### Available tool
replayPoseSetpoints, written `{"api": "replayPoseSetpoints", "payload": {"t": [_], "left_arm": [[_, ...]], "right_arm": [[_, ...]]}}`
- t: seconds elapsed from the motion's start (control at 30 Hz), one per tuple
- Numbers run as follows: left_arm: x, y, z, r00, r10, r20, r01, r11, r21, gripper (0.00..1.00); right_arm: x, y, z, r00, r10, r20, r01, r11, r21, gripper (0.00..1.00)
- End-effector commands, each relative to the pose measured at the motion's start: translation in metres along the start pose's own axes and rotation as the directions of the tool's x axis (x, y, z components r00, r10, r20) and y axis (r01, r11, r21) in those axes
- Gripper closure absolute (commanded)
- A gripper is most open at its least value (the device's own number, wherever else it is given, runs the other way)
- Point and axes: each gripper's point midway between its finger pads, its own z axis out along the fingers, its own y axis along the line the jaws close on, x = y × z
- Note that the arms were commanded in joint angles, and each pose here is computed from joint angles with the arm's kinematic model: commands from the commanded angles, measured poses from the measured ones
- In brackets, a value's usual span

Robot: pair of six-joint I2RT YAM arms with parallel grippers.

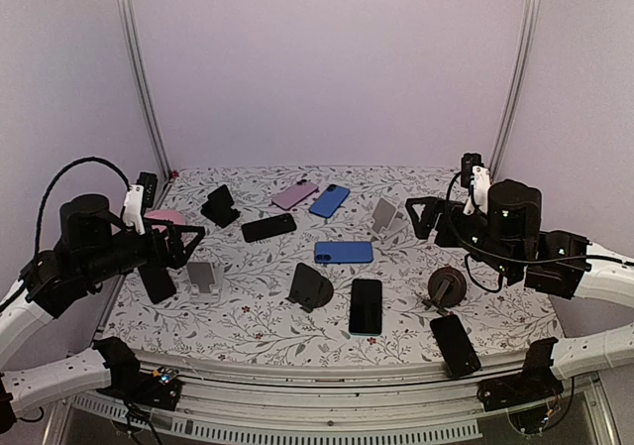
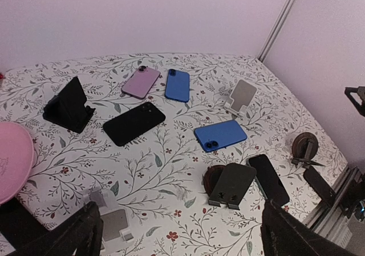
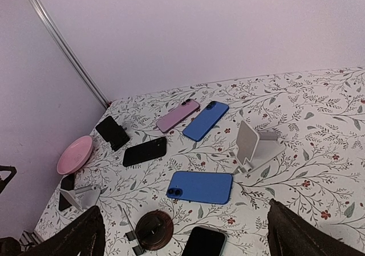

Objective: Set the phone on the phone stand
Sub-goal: Move the phone stand to the center of the board.

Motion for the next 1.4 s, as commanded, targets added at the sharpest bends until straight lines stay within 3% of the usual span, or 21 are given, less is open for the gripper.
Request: {"api": "replayPoseSetpoints", "payload": {"t": [0.0,1.07,1.37], "left_arm": [[0.004,-0.004,0.004,1.000,0.020,-0.011,-0.020,1.000,0.020,0.03],[0.000,0.004,0.001,1.000,0.013,0.008,-0.013,1.000,-0.022,0.03],[-0.007,0.005,-0.007,0.999,0.006,0.041,-0.005,0.999,-0.031,0.03]], "right_arm": [[-0.014,0.011,-0.005,0.999,0.015,0.034,-0.013,0.999,-0.043,0.01],[-0.005,0.010,-0.004,1.000,-0.001,0.002,0.001,0.999,-0.051,0.01],[0.028,-0.020,0.000,0.989,0.053,-0.140,-0.040,0.995,0.093,0.01]]}}
